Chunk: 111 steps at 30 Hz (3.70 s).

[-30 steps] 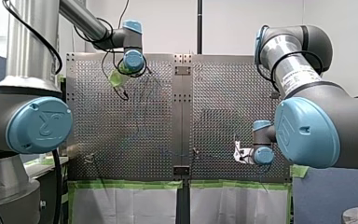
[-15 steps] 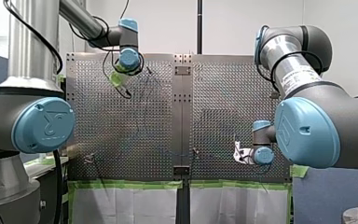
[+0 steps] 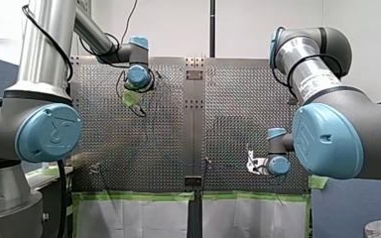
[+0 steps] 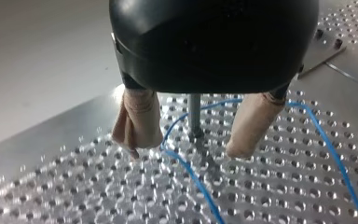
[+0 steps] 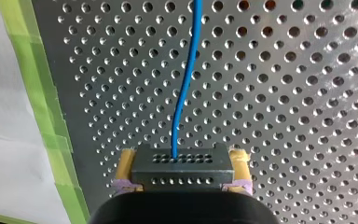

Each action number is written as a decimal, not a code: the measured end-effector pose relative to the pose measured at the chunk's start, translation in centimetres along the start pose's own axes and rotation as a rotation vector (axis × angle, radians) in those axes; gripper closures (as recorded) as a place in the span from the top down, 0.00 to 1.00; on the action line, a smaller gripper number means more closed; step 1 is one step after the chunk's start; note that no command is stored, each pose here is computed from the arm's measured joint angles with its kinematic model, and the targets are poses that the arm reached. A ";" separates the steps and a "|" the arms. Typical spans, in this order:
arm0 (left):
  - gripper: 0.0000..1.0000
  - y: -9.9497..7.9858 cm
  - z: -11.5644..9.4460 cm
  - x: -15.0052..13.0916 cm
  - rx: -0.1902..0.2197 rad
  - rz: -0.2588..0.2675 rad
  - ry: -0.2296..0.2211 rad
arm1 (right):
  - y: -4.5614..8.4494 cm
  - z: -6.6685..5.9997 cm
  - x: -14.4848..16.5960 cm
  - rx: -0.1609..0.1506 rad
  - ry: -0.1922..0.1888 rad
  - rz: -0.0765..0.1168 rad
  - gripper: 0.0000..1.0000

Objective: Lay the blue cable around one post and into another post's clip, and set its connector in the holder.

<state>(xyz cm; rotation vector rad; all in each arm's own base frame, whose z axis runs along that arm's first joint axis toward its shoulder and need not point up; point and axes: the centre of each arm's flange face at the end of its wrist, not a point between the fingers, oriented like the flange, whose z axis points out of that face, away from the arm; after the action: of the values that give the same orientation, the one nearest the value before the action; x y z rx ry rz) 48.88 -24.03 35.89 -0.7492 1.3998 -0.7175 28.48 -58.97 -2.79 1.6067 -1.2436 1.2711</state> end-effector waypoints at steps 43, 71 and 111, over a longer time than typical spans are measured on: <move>1.00 0.6 5.4 -1.6 -0.035 -0.051 -0.019 | -0.7 -0.1 -0.1 0.010 -0.004 0.003 0.13; 1.00 0.9 6.1 -1.4 -0.041 -0.034 -0.020 | -1.2 -3.6 5.6 -0.052 -0.042 0.011 0.13; 1.00 1.1 6.1 -1.7 -0.050 -0.016 -0.029 | -2.1 -8.6 34.4 -0.085 0.182 0.032 0.13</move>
<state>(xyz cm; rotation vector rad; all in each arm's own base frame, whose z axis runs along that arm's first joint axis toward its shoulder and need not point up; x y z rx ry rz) 54.95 -21.84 36.16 -0.8073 1.3913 -0.6836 29.74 -58.83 32.68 1.3837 -1.1974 1.3349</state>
